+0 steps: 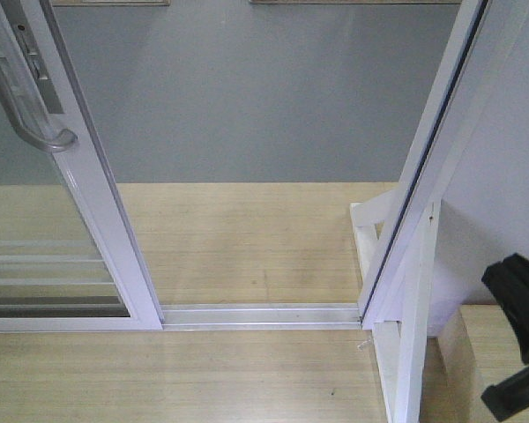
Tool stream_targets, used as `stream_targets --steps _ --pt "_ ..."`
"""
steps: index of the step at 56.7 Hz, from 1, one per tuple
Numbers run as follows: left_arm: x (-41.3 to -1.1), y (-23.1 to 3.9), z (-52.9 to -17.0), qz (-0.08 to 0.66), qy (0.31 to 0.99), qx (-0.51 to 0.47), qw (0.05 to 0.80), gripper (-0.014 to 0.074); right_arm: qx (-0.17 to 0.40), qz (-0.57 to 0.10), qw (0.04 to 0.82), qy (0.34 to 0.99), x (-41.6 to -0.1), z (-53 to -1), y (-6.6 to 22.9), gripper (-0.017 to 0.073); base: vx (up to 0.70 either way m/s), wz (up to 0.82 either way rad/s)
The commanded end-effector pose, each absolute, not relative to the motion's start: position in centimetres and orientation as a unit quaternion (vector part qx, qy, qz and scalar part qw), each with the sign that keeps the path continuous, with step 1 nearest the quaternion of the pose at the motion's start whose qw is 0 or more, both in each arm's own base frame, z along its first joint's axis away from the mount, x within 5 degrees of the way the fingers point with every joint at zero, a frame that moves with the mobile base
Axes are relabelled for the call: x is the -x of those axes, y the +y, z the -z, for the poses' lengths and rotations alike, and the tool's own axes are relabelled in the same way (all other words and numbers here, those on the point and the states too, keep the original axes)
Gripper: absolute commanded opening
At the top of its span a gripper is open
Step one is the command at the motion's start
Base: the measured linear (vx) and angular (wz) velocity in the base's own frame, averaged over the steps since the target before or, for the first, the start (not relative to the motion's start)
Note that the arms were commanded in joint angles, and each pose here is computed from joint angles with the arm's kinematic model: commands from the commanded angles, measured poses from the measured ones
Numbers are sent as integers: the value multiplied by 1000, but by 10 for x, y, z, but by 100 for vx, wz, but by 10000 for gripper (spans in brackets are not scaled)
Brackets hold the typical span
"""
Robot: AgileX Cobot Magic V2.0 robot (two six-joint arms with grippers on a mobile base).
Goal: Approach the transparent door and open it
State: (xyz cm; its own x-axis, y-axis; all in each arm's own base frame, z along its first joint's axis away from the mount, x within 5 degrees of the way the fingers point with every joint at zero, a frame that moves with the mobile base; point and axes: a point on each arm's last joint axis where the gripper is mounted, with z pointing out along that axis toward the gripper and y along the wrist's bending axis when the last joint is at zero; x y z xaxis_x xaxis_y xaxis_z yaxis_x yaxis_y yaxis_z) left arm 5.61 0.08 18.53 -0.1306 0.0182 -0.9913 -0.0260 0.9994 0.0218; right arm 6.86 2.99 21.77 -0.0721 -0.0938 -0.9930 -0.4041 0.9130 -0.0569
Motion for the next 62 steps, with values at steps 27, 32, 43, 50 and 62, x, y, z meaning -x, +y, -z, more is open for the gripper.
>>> stream_targets --steps 27,32,43,50,62 --pt "-56 1 -190 -12 724 9 689 2 157 -133 681 703 -51 -192 23 -5 0 0" --pt "-56 1 -190 -12 724 9 689 2 157 -133 680 703 -51 -192 23 -5 0 0" --pt "-56 1 -190 -12 724 9 689 2 157 -133 680 704 -51 -192 23 -5 0 0" --pt "-56 1 -190 -12 724 9 689 2 157 -133 680 704 -51 -192 23 -5 0 0" --pt "-56 1 -190 -12 724 10 689 2 158 -133 676 707 -51 -191 23 -5 0 0"
